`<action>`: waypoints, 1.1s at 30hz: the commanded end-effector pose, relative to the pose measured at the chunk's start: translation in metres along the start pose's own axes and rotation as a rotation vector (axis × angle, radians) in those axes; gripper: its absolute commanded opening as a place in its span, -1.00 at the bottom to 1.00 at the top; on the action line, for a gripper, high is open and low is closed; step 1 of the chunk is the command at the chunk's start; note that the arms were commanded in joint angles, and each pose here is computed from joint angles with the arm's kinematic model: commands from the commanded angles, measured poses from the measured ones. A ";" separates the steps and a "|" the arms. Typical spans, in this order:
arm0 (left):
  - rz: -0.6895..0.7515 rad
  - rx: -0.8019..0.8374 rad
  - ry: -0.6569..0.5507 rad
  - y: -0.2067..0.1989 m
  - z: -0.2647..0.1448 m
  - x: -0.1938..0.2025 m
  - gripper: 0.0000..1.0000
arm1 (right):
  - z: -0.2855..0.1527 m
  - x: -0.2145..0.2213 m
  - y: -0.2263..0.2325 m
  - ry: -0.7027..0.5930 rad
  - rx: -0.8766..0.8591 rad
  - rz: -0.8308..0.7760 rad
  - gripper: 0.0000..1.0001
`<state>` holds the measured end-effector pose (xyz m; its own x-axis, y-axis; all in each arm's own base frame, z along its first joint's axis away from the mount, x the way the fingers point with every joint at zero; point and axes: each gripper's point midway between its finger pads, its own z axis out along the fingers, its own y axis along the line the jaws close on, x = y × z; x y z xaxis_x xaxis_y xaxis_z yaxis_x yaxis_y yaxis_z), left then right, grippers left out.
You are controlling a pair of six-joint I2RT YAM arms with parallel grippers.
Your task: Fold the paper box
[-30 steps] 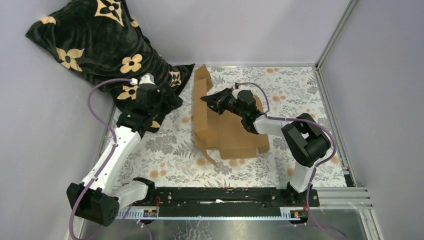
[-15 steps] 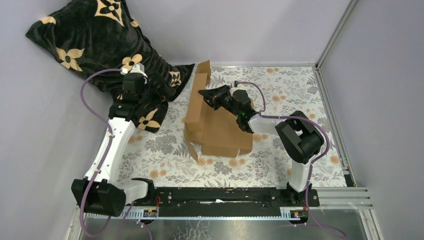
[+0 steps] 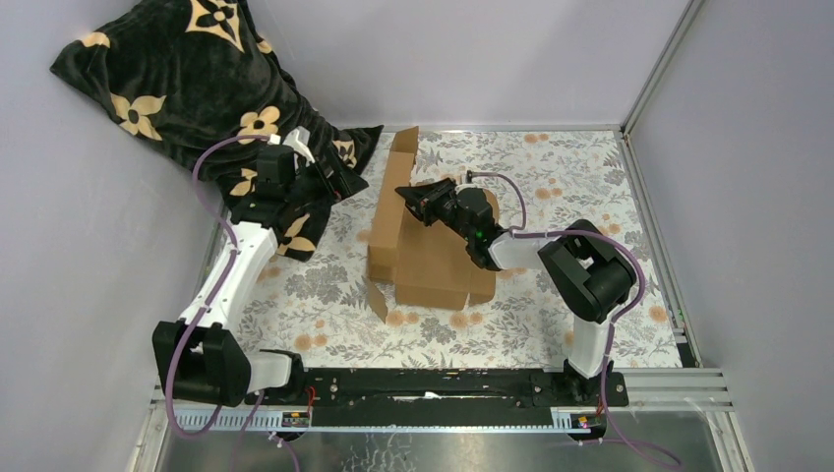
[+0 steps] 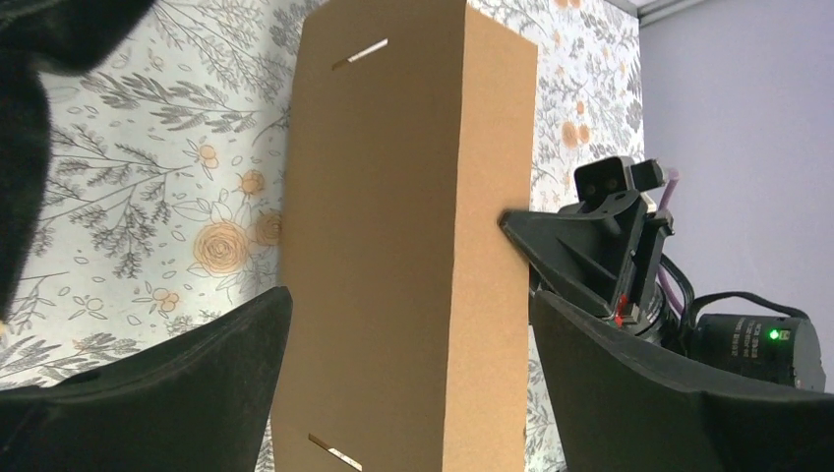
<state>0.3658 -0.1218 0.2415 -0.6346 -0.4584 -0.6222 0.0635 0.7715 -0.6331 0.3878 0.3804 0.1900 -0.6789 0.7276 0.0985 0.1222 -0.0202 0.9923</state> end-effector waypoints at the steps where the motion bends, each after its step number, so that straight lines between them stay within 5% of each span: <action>1: 0.040 0.122 -0.012 -0.016 0.003 -0.002 0.97 | 0.005 0.005 0.002 -0.002 -0.030 -0.027 -0.56; 20: 0.099 -0.007 0.061 0.012 0.038 0.034 0.90 | 0.024 0.016 -0.006 0.070 0.005 -0.077 -0.44; 33: 0.137 -0.067 0.082 0.023 0.051 0.042 0.87 | 0.017 0.019 0.012 0.105 0.010 -0.144 0.05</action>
<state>0.3690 -0.1492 0.1773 -0.7104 -0.3359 -0.6184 0.0891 0.8288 -0.5525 0.3898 0.4047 0.1707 -0.7435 0.6681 0.0298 0.1027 0.0700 0.9923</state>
